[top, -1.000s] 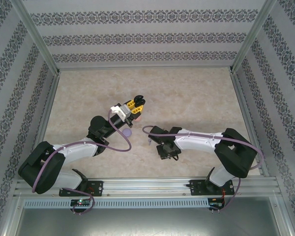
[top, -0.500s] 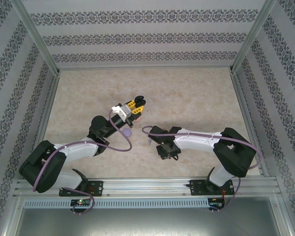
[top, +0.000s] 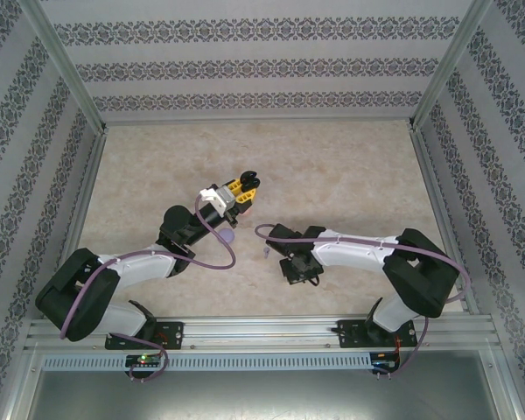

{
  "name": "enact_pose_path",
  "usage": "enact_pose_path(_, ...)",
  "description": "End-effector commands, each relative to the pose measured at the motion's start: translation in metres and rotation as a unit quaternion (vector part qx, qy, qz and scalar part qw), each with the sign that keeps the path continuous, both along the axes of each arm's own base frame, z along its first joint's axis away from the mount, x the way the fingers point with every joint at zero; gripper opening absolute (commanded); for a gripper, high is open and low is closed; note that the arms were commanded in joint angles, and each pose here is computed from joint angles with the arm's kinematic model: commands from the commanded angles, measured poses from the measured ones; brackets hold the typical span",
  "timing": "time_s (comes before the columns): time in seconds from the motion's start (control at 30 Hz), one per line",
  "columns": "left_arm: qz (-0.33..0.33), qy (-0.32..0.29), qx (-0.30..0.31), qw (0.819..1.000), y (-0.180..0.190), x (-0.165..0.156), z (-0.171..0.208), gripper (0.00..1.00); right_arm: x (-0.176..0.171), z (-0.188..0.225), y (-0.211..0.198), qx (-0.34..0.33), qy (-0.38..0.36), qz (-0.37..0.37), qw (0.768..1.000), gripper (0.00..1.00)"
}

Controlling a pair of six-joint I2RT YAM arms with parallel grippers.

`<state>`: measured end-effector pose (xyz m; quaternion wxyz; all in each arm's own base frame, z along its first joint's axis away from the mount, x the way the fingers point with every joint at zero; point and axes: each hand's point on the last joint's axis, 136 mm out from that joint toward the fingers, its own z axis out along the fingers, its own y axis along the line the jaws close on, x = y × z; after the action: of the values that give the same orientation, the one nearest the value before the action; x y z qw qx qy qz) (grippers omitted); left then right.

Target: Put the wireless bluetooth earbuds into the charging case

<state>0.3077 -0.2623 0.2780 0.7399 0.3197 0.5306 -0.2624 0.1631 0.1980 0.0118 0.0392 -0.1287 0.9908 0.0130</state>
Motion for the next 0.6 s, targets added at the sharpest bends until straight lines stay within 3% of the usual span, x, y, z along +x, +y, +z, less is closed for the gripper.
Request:
enact_pose_path(0.0,-0.009,-0.012,-0.013,1.000,-0.0064,-0.0030,0.0127,0.00,-0.0064,0.0021,-0.0126,-0.013,0.007,0.000,1.000,0.29)
enact_pose_path(0.07,-0.010,-0.013,-0.014,1.000,-0.0068,-0.0032,0.0133,0.00,-0.0061,0.0040,-0.0135,-0.013,0.005,0.001,1.000,0.34)
enact_pose_path(0.57,-0.011,-0.012,-0.013,1.000,-0.0085,-0.0031,0.0133,0.00,-0.0090,0.0001,-0.0120,-0.006,0.016,0.007,1.000,0.31)
